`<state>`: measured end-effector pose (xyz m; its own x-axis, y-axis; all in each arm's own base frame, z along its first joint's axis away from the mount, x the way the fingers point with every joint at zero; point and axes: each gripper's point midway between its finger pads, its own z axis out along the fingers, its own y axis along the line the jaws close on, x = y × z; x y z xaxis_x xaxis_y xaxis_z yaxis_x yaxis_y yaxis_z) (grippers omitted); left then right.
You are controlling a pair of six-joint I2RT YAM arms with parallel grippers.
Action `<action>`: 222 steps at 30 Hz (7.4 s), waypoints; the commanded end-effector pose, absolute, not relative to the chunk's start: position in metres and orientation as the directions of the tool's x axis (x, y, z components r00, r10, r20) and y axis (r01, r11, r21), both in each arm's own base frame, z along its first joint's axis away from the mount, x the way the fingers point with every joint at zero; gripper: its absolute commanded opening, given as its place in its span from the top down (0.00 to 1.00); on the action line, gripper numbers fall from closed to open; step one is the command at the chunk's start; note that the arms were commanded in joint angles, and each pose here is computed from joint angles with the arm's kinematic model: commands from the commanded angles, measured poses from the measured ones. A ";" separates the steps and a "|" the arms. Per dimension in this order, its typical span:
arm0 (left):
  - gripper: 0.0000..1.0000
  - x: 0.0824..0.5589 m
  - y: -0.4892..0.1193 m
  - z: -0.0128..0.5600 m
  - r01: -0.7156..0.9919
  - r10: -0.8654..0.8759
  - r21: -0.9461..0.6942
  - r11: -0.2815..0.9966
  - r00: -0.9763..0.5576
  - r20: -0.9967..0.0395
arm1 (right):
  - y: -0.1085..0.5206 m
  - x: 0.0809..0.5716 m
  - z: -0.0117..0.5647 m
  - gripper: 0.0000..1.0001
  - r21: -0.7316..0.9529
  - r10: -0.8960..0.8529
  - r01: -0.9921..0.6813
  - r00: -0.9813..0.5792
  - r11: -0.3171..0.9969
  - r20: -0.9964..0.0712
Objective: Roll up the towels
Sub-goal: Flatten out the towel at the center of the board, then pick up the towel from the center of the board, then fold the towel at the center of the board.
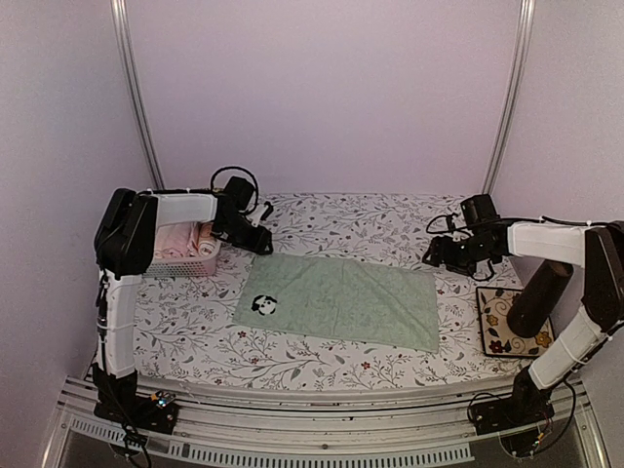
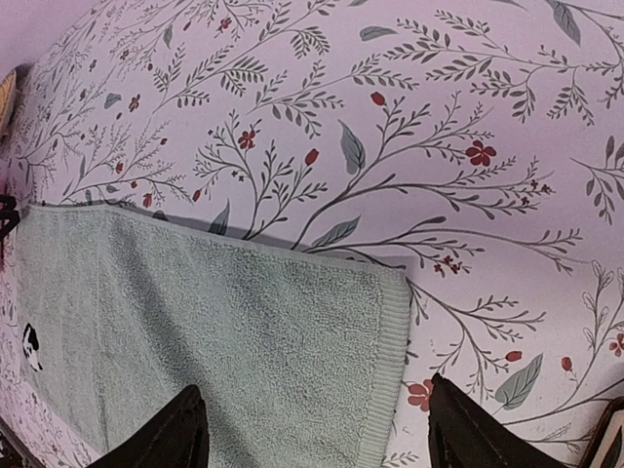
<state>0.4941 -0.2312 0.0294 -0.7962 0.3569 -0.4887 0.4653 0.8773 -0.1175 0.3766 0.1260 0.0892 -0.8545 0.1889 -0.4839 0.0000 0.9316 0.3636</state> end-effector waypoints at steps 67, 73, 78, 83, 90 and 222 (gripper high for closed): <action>1.00 0.490 -0.233 0.031 0.425 0.212 -0.334 0.841 -0.828 -0.520 | 0.116 0.396 0.015 0.75 0.361 0.207 0.067 -0.907 0.930 -0.367; 1.00 0.489 -0.233 0.029 0.422 0.211 -0.332 0.843 -0.829 -0.519 | 0.113 0.394 0.010 0.79 0.347 0.207 0.075 -0.909 0.935 -0.361; 1.00 0.490 -0.234 0.028 0.423 0.209 -0.335 0.842 -0.829 -0.519 | 0.112 0.397 0.005 0.86 0.337 0.205 0.079 -0.911 0.938 -0.358; 1.00 0.490 -0.234 0.028 0.425 0.212 -0.334 0.841 -0.827 -0.520 | 0.113 0.400 0.000 0.95 0.336 0.209 0.085 -0.912 0.938 -0.353; 1.00 0.497 -0.234 0.031 0.425 0.203 -0.318 0.848 -0.814 -0.545 | 0.117 0.416 0.022 0.98 0.358 0.216 0.052 -0.874 0.932 -0.435; 0.63 0.371 -0.248 0.166 0.515 0.227 -0.008 0.857 -0.391 -0.892 | 0.125 0.299 0.055 0.55 0.343 0.247 0.097 -0.870 0.934 -0.426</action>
<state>0.3599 -0.2153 0.1590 -0.3570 0.3134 -0.8800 0.4769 0.8712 0.1168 0.2769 0.1129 0.0513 -0.8873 0.2141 -0.4085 0.1031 0.9554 0.2768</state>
